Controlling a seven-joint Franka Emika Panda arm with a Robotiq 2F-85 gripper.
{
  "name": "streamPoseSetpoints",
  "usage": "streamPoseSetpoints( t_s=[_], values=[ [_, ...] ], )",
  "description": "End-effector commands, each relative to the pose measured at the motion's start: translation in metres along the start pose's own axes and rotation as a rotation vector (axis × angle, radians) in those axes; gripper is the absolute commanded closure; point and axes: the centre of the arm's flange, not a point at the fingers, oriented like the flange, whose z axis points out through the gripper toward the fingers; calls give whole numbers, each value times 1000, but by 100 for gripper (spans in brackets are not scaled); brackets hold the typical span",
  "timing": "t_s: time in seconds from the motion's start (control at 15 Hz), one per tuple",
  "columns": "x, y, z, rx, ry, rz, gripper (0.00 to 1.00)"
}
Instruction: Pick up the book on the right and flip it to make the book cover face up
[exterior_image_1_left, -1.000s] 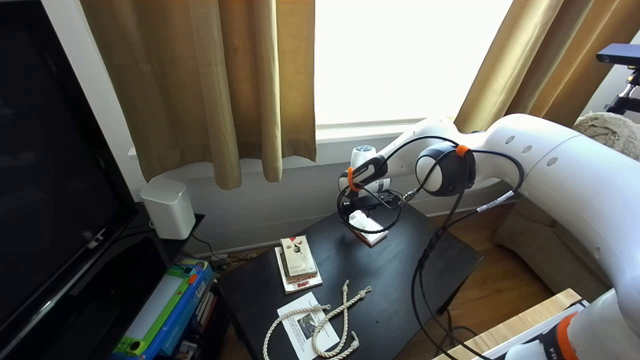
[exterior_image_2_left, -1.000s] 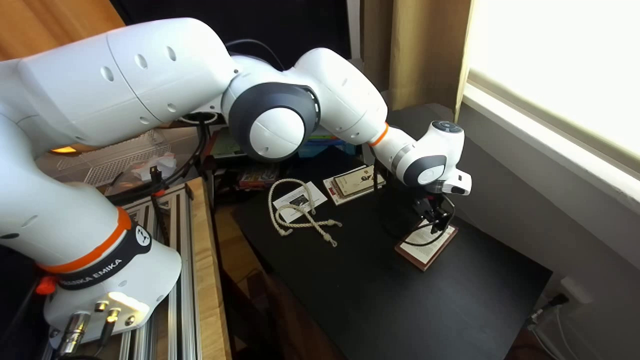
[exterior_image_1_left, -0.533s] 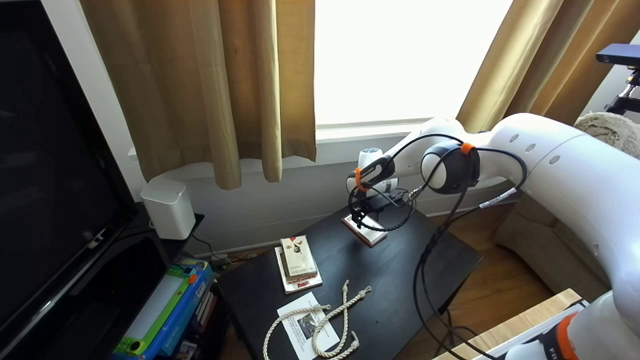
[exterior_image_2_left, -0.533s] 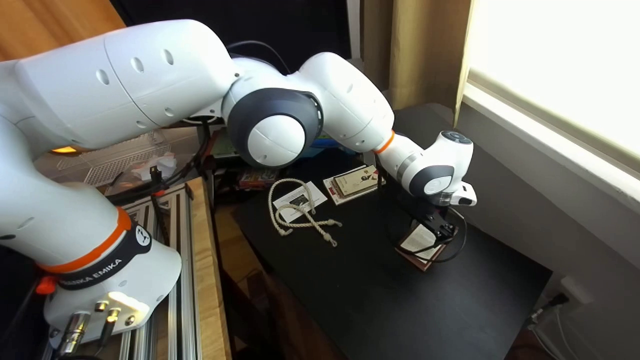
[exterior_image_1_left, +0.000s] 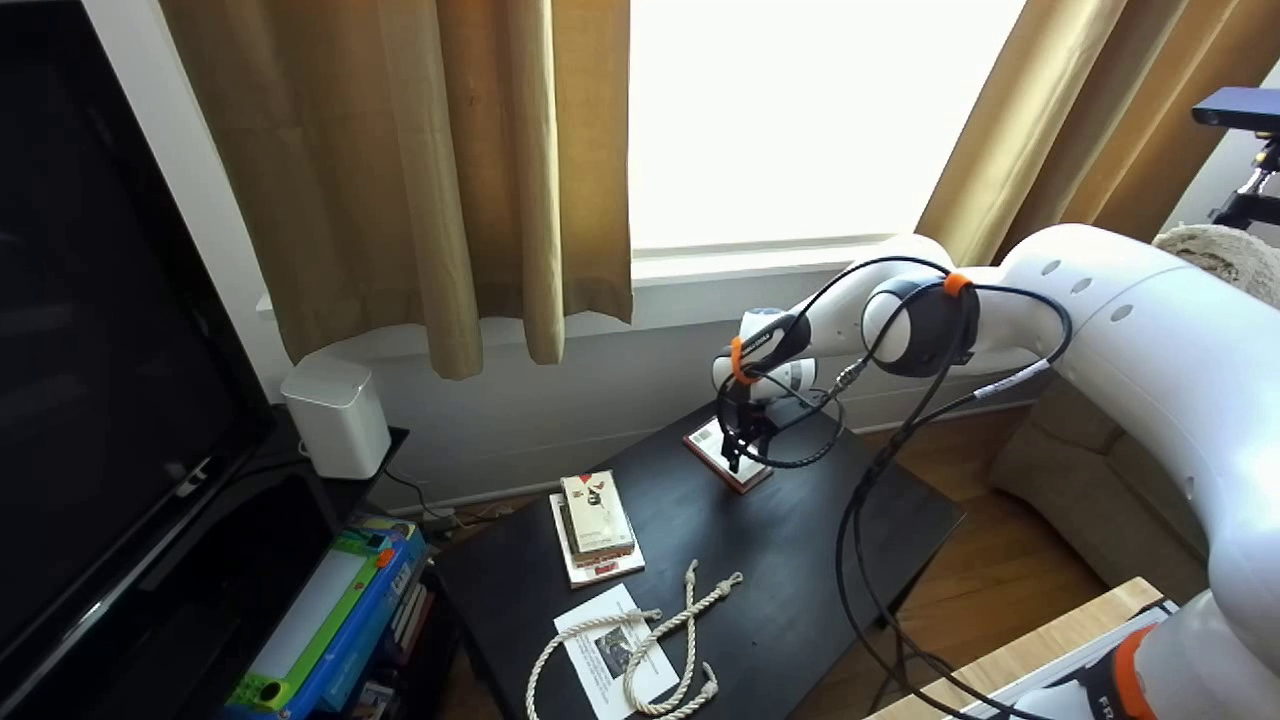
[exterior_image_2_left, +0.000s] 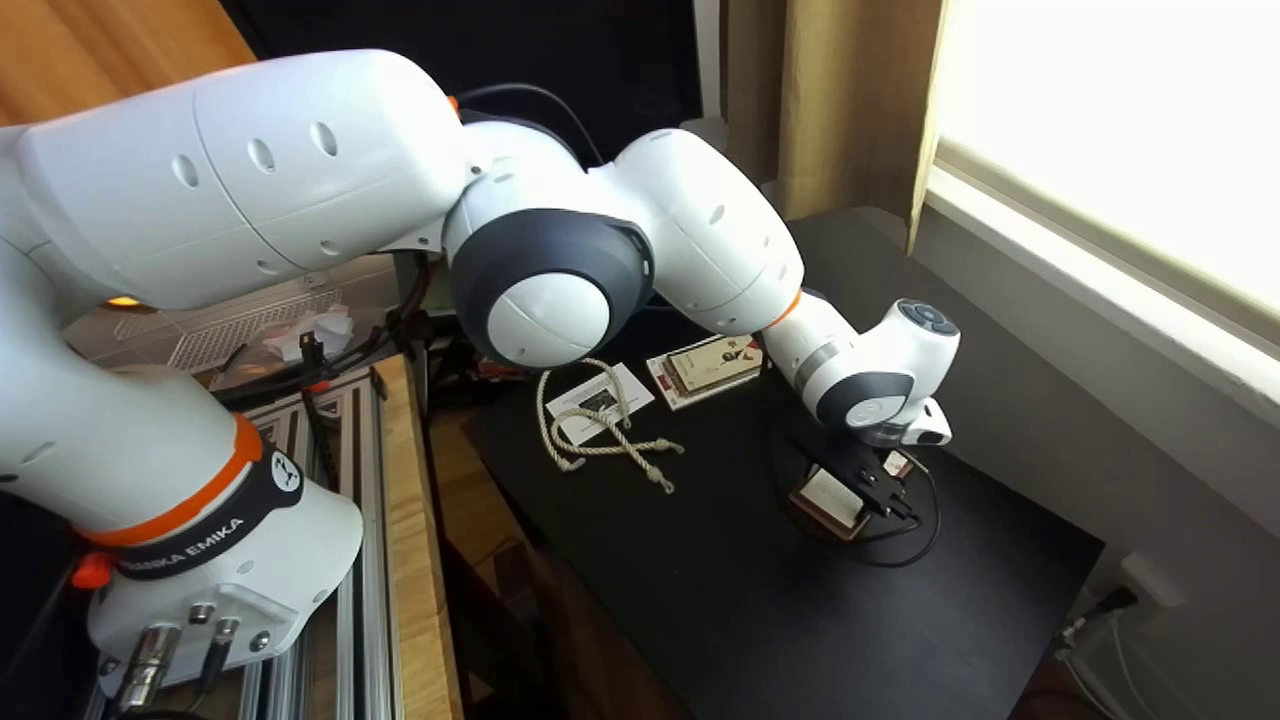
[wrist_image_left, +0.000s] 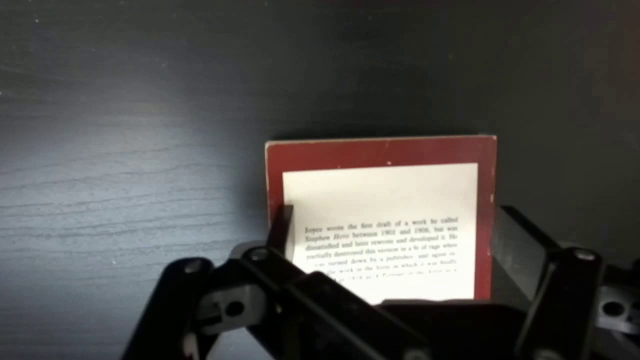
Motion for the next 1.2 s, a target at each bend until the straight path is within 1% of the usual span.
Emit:
streamPoseSetpoints(
  t_s=[0.0,0.33,0.93,1.0,1.07,1.13],
  values=[
    [-15,7,15,22,-7,-45,0],
    [-24,12,8,4,-3,-52,0],
    [-38,23,38,64,-1,-48,0],
    [-38,25,38,67,5,-45,18],
    [-38,25,38,70,10,-44,27],
    [-39,27,36,69,12,-42,33]
  ],
)
